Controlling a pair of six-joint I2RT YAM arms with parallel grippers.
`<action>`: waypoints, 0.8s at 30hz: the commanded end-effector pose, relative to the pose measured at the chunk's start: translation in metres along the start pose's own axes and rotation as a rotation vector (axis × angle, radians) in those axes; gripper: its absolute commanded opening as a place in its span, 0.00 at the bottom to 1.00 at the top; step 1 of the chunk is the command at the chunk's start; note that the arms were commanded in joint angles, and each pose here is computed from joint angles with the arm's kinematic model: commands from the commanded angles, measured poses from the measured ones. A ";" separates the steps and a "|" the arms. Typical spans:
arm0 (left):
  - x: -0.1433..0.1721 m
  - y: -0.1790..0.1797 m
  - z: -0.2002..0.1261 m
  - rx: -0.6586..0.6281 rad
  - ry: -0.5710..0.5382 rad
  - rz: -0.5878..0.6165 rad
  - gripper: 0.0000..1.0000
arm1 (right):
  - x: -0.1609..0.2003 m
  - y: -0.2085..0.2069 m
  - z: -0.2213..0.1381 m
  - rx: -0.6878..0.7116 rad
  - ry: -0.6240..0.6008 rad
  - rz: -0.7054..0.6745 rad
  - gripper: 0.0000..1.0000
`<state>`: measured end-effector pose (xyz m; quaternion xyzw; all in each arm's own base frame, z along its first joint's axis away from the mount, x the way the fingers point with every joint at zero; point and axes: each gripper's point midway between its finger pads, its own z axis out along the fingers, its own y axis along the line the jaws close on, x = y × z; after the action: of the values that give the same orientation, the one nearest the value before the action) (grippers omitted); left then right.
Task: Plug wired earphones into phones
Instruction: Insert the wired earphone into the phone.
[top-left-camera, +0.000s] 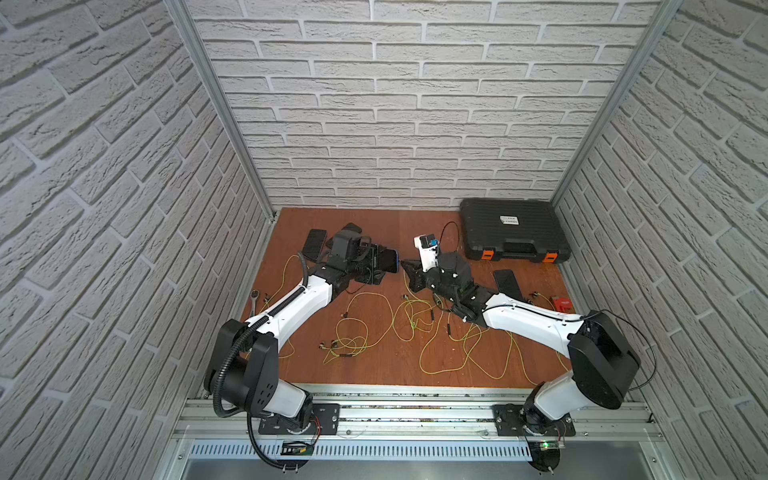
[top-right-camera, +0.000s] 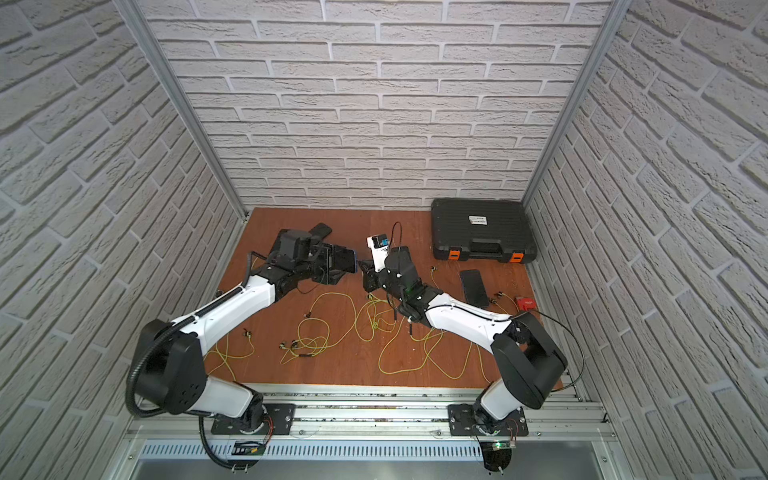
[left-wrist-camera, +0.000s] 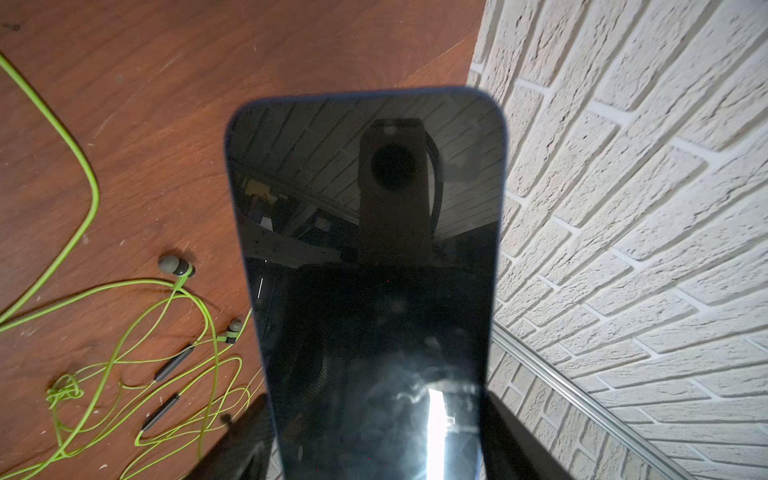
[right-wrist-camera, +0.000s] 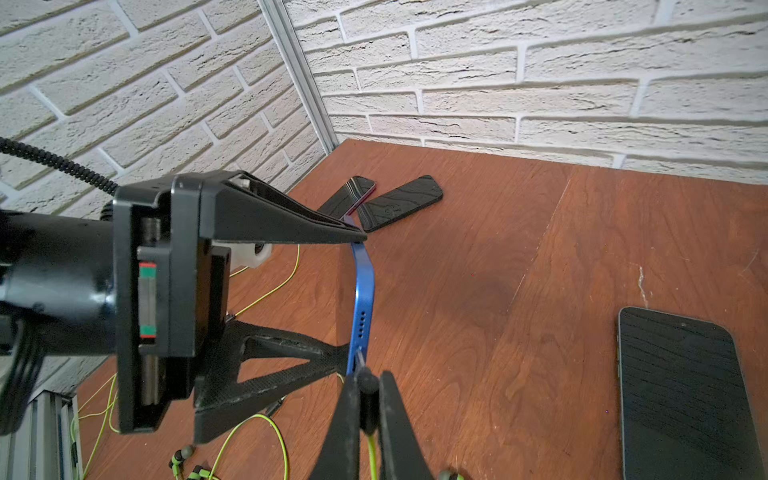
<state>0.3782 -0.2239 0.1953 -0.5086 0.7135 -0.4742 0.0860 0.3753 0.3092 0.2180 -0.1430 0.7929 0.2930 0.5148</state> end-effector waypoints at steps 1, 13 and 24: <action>0.009 -0.026 -0.010 0.104 0.029 0.045 0.00 | -0.020 0.014 -0.005 -0.041 -0.063 -0.006 0.06; 0.009 -0.029 -0.012 0.116 0.029 0.045 0.00 | -0.007 0.009 0.006 -0.026 -0.022 0.012 0.06; 0.012 -0.031 -0.009 0.123 0.042 0.048 0.00 | -0.003 0.006 0.011 -0.006 0.005 0.012 0.06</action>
<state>0.3807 -0.2203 0.1944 -0.5128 0.7108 -0.4725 0.0926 0.3792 0.3142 0.2117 -0.1431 0.7983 0.2944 0.5056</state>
